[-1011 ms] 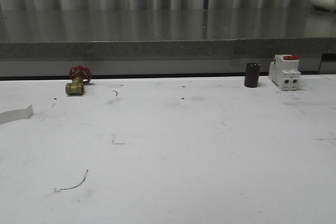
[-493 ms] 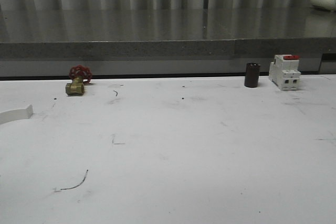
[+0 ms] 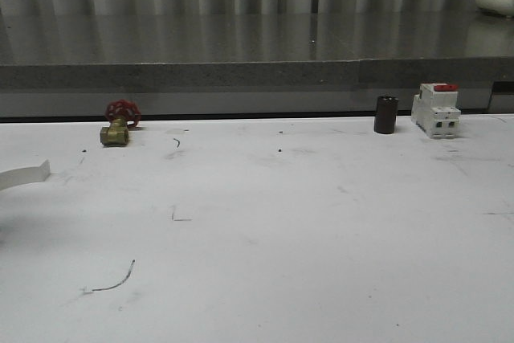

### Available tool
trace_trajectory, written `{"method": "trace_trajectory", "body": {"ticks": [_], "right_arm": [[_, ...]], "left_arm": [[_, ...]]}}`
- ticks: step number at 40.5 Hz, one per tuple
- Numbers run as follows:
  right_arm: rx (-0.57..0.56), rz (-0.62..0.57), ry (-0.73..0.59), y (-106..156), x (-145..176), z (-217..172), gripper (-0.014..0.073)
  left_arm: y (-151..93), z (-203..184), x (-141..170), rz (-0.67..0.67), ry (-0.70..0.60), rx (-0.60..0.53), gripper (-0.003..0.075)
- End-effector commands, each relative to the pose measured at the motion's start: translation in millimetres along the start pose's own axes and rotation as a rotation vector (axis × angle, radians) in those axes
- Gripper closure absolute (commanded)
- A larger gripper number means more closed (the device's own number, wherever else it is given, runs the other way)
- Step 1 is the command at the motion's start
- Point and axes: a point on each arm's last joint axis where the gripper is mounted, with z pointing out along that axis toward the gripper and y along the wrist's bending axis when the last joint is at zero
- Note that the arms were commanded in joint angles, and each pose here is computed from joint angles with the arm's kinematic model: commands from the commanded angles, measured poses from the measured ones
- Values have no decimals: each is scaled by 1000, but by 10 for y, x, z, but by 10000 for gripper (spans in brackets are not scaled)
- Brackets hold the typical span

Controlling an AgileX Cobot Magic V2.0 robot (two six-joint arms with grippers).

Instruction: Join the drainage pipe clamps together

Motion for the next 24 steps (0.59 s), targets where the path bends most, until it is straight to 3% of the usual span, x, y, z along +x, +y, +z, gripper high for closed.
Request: {"method": "trace_trajectory", "body": {"ticks": [1,13,24], "right_arm": [[5,-8,-93,3,-167,-18,-2],[5,-8,-93,3,-167,-18,-2],[5,-8,-93,3,-167,-18,-2]], "left_arm": [[21,50,-196,30,2,-1,41],[234,513,-374,9,99,40,41],[236,681,-352,32,144,108,41]]}}
